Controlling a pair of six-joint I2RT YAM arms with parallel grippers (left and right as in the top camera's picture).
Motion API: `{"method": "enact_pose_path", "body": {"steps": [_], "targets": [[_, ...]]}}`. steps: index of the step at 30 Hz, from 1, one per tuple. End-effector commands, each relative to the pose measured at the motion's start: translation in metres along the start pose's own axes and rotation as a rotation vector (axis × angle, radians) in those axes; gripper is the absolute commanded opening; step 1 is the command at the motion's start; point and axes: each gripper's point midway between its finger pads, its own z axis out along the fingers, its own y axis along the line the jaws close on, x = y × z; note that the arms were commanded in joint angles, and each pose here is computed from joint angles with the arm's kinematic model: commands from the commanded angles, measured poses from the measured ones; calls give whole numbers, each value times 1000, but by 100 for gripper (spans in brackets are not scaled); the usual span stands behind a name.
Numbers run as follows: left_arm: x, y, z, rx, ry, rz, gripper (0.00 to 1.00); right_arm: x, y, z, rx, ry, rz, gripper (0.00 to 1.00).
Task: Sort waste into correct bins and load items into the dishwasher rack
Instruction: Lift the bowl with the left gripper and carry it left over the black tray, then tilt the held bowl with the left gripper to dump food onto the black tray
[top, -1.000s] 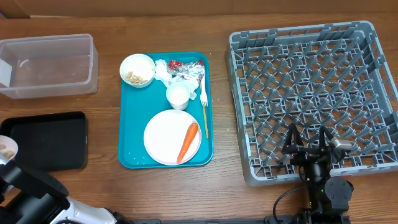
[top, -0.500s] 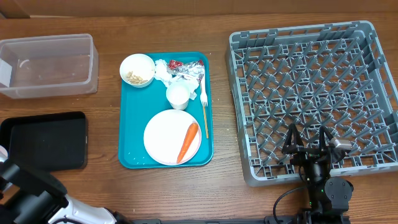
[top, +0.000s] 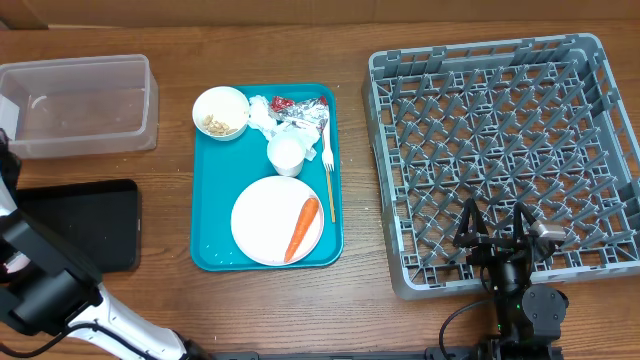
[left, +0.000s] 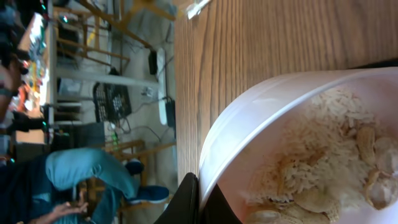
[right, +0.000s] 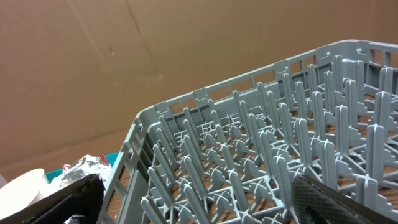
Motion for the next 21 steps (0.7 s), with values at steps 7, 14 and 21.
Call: {"method": "enact_pose_path", "body": {"steps": [7,14,21], "targets": [[-12,8,-9,-85,-99,-5,4,1,-2,0,3,-7,3,100],[-11,14,-10,-110,-102,-3,4,1,-2,0,3,-7,3,100],[-16,16,-15,-134,-142,4,4,1,-2,0,3,-7,3,100]]}}
